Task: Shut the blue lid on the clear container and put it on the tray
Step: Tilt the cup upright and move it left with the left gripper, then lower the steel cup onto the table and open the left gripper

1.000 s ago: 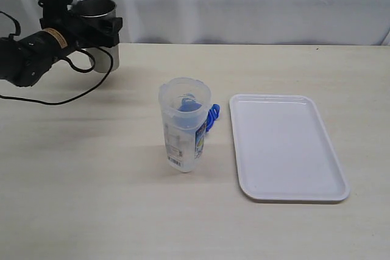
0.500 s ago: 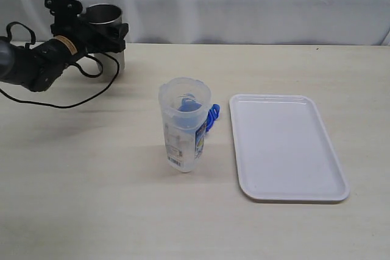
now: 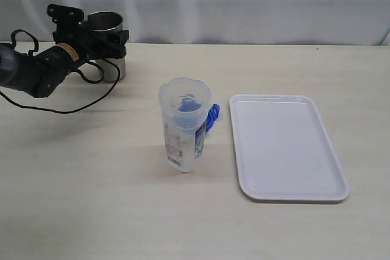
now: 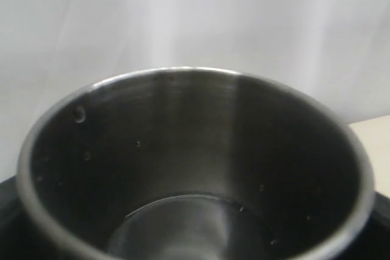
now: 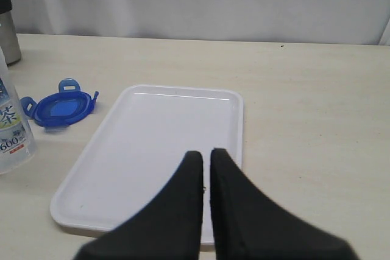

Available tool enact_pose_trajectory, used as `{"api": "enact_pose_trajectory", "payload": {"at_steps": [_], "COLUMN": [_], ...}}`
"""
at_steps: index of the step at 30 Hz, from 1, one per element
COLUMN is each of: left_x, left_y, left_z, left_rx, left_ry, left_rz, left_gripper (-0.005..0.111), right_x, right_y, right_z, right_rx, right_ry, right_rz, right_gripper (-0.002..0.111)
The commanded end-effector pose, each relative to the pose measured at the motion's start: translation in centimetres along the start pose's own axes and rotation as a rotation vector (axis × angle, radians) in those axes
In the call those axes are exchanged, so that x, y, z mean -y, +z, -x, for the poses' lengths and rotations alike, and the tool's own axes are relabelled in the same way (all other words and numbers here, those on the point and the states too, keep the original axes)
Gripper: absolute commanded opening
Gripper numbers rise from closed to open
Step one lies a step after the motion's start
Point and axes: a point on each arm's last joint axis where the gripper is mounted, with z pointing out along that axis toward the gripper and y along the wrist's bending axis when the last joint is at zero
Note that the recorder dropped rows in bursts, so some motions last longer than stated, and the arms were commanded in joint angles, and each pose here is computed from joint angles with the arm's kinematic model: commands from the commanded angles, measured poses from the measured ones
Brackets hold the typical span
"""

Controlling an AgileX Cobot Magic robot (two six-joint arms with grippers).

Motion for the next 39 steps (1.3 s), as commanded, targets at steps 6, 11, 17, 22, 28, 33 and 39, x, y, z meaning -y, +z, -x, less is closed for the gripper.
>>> {"api": "enact_pose_trajectory", "payload": {"at_steps": [6,11,17,22,28,33,39], "left_x": [-0.1,-0.1,-0.2,-0.2,-0.2,-0.3,-0.4], "left_y": [0.1,0.1,0.1,0.1,0.1,0.0,0.0], "left_z": [1.3,1.3,0.8,0.7,0.7,0.3,-0.1], "left_rx": [0.051,0.045,-0.003,-0.022,-0.022,-0.062,-0.106], "left_ry": [-0.002,-0.001,0.005,0.005,0.005,0.004,0.004], "left_rz": [0.003,0.003,0.012,0.017,0.017,0.029,0.042], "left_gripper": [0.0,0.0,0.013,0.05,0.081,0.081,0.081], "right_x": [0.0,0.0,0.0,0.0,0.0,0.0,0.0], "right_y": [0.0,0.0,0.0,0.0,0.0,0.0,0.0], "right_z": [-0.1,-0.1,-0.1,-0.1,-0.1,-0.1,-0.1], "right_rx": [0.0,0.0,0.0,0.0,0.0,0.0,0.0], "right_ry": [0.003,0.003,0.003,0.003,0.003,0.003,0.003], "right_rz": [-0.004,-0.004,-0.004,-0.004,-0.004,-0.004,-0.004], "right_gripper": [0.005,0.005,0.005,0.005,0.005,0.005,0.005]}}
